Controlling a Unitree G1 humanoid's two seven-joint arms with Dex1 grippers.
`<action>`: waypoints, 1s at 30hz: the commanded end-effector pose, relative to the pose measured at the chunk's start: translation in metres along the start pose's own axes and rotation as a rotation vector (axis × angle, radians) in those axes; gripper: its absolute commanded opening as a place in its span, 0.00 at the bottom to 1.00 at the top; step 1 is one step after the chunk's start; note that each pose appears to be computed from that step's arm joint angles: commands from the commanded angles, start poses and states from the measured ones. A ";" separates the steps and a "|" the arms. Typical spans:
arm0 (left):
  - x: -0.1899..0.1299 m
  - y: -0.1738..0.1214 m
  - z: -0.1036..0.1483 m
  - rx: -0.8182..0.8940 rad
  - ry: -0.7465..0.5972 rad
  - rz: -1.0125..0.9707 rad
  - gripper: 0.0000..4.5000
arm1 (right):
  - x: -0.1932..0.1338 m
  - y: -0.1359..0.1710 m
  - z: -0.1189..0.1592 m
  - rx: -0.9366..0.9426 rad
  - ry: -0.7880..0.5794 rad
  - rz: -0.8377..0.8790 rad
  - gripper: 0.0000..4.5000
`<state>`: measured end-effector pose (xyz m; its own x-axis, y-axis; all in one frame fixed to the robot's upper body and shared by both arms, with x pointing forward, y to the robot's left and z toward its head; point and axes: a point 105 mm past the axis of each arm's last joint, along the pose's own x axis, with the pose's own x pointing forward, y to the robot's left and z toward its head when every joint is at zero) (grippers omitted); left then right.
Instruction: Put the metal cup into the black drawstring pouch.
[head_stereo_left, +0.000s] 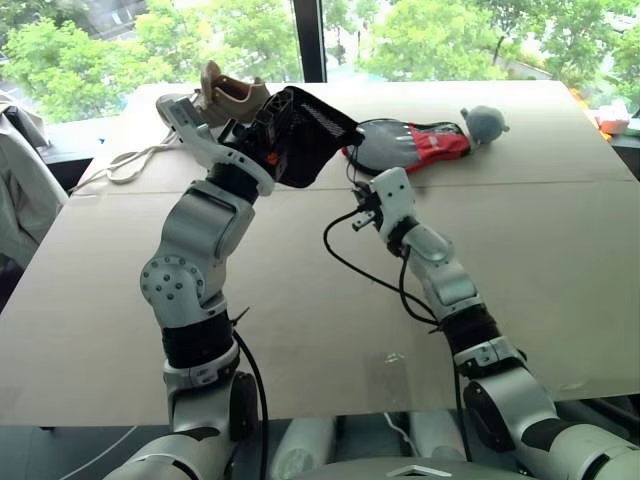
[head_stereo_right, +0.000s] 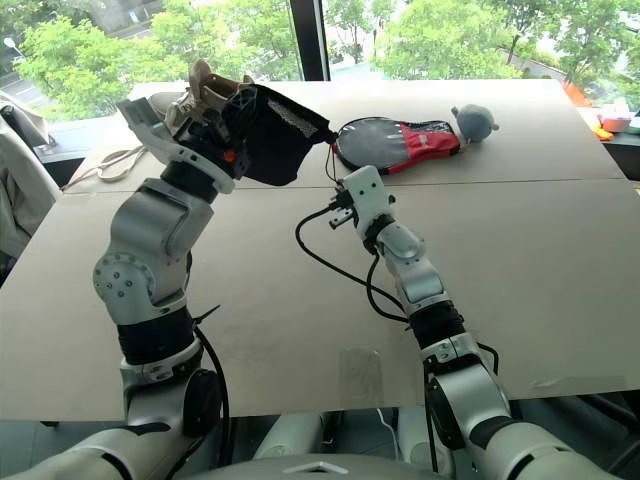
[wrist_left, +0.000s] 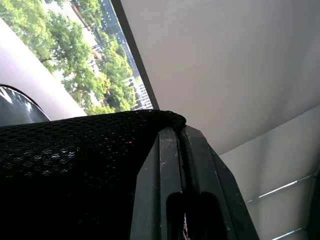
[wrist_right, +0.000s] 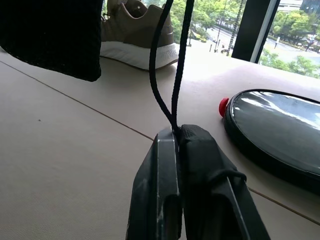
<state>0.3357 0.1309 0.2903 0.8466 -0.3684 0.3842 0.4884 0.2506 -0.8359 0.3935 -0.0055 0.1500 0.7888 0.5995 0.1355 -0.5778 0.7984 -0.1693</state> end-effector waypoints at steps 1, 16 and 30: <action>-0.003 -0.016 0.000 0.021 -0.004 -0.063 0.00 | 0.002 -0.004 0.022 -0.029 -0.077 -0.012 0.01; -0.045 0.000 -0.003 0.084 0.062 -0.118 0.84 | -0.025 -0.069 0.129 -0.606 -0.375 -0.181 0.00; 0.000 -0.014 -0.018 0.557 0.147 -0.266 0.90 | -0.037 -0.033 0.215 -0.548 -0.665 0.001 0.00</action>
<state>0.3214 0.1183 0.2904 0.6802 -0.5711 0.4595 0.7313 0.4869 -0.4776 0.3509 -0.0398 0.3412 0.4632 0.6507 0.6018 -0.2294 0.7439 -0.6277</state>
